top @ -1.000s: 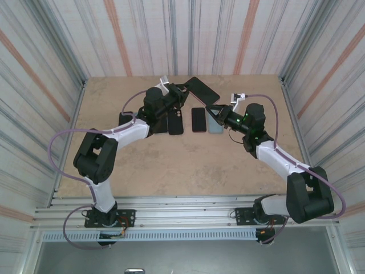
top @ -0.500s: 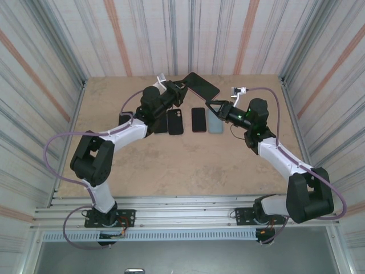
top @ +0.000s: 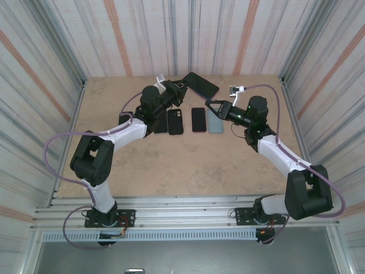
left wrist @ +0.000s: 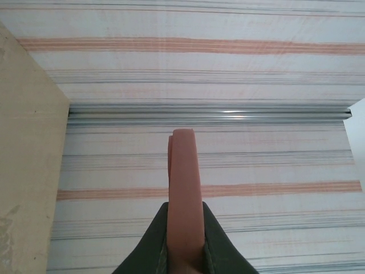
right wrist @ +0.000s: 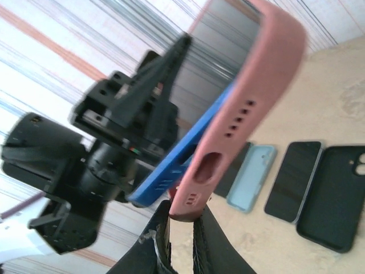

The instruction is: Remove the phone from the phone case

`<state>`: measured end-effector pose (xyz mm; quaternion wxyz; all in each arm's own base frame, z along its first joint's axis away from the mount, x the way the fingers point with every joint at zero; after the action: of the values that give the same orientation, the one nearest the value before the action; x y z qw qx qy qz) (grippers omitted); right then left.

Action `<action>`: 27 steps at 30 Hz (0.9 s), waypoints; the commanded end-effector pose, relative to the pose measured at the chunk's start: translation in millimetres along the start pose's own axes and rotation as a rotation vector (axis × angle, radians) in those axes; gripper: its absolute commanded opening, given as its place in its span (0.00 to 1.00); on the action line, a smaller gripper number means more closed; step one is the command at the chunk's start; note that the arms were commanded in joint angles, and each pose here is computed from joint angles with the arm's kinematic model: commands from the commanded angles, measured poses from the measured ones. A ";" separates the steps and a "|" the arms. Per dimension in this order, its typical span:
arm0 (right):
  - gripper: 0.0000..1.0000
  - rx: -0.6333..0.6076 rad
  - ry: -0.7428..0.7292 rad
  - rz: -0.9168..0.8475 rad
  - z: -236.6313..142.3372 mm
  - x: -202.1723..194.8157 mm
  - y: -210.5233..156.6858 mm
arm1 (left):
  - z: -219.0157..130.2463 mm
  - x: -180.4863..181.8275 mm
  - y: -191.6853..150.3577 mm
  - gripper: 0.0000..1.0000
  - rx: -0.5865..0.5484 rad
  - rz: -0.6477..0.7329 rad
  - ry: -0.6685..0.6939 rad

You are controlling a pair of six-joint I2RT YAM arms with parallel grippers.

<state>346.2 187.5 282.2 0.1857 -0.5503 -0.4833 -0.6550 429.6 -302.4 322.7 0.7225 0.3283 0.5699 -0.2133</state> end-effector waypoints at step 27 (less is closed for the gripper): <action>0.62 0.290 -0.045 -0.506 -37.9 6.5 -20.2 | -42.9 -108.6 -2.0 0.00 0.338 0.850 -0.214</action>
<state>326.6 162.6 278.6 0.1012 -0.4610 -0.6408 -0.6055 400.9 -280.1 386.6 0.7275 0.5577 0.3917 -0.0786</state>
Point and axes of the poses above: each hand's point on the last joint's axis, 136 mm out from that joint toward the fingers, its own z axis out along the fingers, its own x axis along the line the jaws close on, y = z × x, the point moved 3 cm from there along -z, back along the fingers, and after that the axes turned 14 degrees about z, right-handed, at the moved point
